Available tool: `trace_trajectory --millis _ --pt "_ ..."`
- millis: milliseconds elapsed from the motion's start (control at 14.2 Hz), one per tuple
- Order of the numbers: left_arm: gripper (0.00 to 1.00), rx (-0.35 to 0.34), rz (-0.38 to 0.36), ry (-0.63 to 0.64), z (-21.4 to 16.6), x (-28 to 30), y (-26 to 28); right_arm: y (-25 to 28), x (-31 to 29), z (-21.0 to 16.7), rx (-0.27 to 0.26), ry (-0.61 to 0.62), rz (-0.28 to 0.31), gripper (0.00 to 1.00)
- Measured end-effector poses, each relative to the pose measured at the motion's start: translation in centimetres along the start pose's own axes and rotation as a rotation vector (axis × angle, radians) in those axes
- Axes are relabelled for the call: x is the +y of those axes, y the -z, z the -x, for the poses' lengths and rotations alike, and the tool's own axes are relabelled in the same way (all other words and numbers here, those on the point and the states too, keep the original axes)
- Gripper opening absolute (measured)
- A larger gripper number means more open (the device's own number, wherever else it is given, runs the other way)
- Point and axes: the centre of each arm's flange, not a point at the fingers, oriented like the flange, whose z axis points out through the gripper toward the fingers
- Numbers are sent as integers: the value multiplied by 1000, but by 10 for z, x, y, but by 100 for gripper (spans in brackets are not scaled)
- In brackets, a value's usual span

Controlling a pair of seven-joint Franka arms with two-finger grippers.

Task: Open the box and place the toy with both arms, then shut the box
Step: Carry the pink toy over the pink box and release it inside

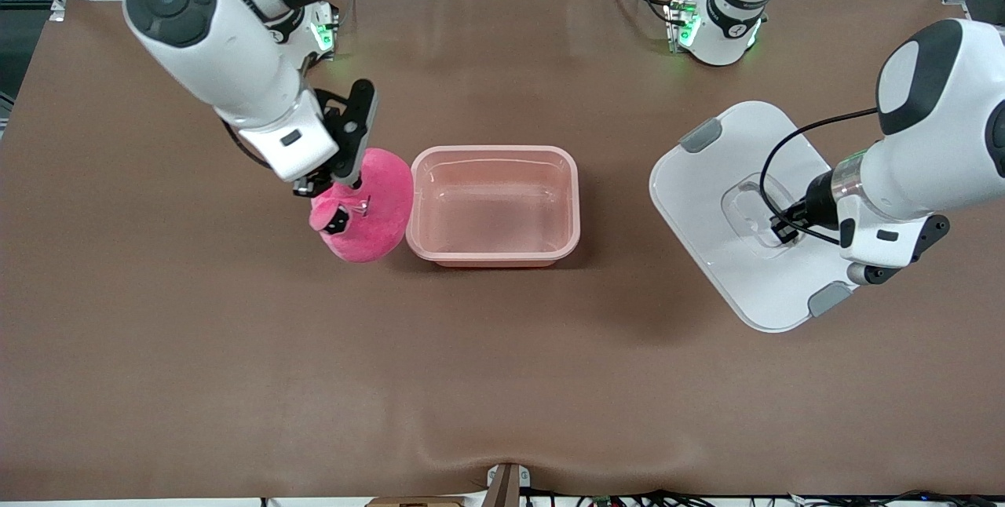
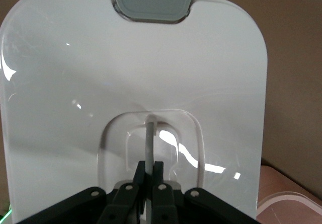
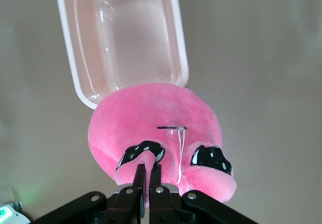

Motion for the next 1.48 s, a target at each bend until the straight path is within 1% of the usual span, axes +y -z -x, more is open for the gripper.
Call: trace_trajectory --millis 141,282,423,635,776,987,1481 --pt "7 -7 -4 -35 -5 -6 -2 -2 -9 -16 8 50 11 6" --pt "7 -16 -8 -72 -13 -17 -3 -5 -29 -46 16 114 26 6" --pt "7 -21 -9 -83 -21 -26 -4 -9 -52 -77 13 178 49 6" --pt "7 -27 -10 -109 -26 -32 -6 -16 -73 -105 -31 253 113 6" --pt "7 -33 -13 -110 -28 -34 -10 -20 -81 -113 -55 284 126 6" --pt "7 -37 -14 -108 -30 -37 -12 -26 -84 -118 -89 373 139 6" --pt "7 -40 -16 -108 -30 -37 -13 -43 -82 -127 -119 552 150 6"
